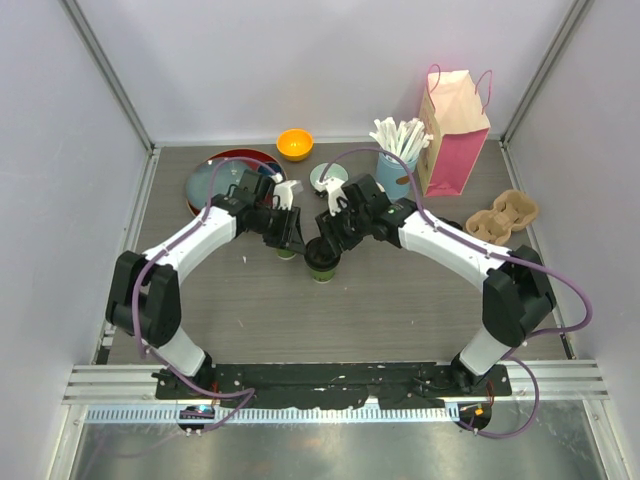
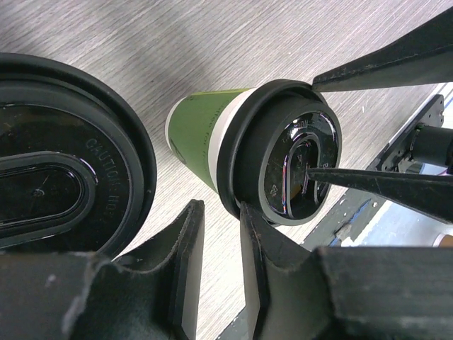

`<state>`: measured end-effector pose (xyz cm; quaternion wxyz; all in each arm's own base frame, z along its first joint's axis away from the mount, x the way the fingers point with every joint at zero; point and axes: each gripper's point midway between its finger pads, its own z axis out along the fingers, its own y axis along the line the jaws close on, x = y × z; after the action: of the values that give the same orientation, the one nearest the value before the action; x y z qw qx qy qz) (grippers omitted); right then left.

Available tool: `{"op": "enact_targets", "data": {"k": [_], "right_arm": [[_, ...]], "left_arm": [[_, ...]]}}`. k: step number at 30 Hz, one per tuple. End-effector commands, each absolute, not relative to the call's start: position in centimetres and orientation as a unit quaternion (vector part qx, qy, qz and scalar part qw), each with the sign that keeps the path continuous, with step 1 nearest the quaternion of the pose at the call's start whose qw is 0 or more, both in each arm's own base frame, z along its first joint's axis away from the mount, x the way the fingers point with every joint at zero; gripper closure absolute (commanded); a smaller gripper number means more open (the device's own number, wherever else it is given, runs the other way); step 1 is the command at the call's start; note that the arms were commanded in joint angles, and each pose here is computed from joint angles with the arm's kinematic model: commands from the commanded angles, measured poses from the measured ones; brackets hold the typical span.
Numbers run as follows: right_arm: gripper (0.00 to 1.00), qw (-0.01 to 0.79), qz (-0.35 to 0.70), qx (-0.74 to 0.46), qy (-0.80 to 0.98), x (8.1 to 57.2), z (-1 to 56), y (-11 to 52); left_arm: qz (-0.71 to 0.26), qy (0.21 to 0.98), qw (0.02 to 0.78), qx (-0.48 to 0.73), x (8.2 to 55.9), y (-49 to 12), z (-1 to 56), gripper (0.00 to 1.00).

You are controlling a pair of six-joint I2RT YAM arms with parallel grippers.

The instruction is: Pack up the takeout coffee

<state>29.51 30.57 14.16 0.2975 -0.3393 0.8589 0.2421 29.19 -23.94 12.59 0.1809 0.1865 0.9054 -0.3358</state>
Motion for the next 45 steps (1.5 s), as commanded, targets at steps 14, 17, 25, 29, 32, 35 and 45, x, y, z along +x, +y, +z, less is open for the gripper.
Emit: {"op": "enact_targets", "data": {"k": [14, 17, 25, 29, 32, 35, 45], "right_arm": [[0.58, 0.281, 0.250, -0.345, 0.860, 27.7, 11.4, 29.6], [0.59, 0.279, 0.250, -0.341, 0.862, 27.3, 11.0, 29.3], [0.59, 0.275, 0.240, -0.336, 0.869, 26.5, 9.8, 28.3], [0.59, 0.282, 0.239, -0.346, 0.863, 26.7, 10.2, 28.4], [0.58, 0.294, 0.240, -0.380, 0.844, 26.9, 11.1, 28.7], [0.58, 0.307, 0.249, -0.426, 0.814, 27.0, 12.0, 29.3], [0.55, 0.321, 0.245, -0.514, 0.756, 27.8, 13.8, 30.3]], "left_arm": [[-0.307, 0.925, 0.126, 0.186, 28.0, -23.3, 7.1, 0.95], [-0.289, 0.931, 0.106, 0.194, 27.1, -23.0, 5.5, 0.98], [-0.263, 0.938, 0.068, 0.216, 25.0, -22.6, 3.1, 1.00], [-0.288, 0.925, 0.087, 0.230, 25.6, -23.5, 5.9, 1.00], [-0.326, 0.905, 0.122, 0.246, 25.7, -24.6, 9.4, 0.96], [-0.337, 0.893, 0.143, 0.262, 26.0, -25.0, 11.9, 0.85], [-0.336, 0.881, 0.181, 0.278, 26.7, -24.9, 15.6, 0.75]]}}
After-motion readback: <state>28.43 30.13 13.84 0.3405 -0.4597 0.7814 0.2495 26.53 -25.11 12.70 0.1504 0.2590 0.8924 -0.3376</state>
